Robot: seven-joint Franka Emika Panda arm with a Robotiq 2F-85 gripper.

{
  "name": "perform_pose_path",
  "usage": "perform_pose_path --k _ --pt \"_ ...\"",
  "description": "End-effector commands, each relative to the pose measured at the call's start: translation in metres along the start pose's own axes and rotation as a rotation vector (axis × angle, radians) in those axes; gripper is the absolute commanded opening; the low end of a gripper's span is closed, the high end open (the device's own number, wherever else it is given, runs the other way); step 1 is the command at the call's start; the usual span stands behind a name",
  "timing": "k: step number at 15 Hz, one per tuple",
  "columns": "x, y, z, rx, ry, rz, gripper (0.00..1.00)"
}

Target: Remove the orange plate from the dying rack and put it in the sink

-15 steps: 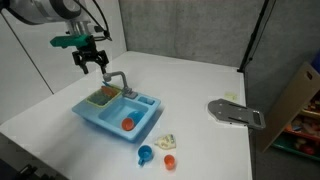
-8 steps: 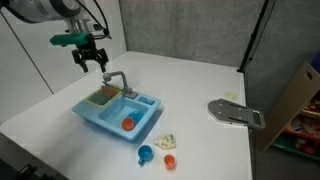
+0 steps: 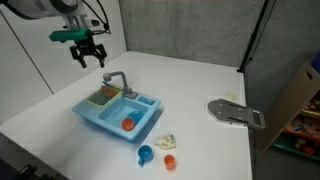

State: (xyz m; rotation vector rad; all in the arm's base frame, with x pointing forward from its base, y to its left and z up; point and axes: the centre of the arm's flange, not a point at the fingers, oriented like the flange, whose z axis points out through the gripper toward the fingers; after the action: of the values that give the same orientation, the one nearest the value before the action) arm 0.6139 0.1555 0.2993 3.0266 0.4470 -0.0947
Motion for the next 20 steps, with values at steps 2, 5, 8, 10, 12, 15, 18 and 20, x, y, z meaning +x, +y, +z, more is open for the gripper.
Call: perform_pose_path --k 2,5,8,10,12,15,18,20 --pt "0.033 0.001 -0.004 -0.010 -0.030 -0.101 1.00" --pt "0.046 0.008 0.005 -0.003 -0.082 -0.166 1.00" --pt "0.059 0.017 0.019 -0.007 -0.124 -0.220 1.00" --pt "0.067 0.021 0.031 -0.019 -0.123 -0.273 1.00" --pt "0.076 0.020 0.044 -0.021 -0.117 -0.322 1.00" --pt "0.084 0.015 0.066 -0.020 -0.085 -0.381 1.00" --pt "0.086 0.011 0.081 -0.006 -0.055 -0.440 1.00" --pt "0.086 0.009 0.081 0.016 -0.029 -0.456 1.00"
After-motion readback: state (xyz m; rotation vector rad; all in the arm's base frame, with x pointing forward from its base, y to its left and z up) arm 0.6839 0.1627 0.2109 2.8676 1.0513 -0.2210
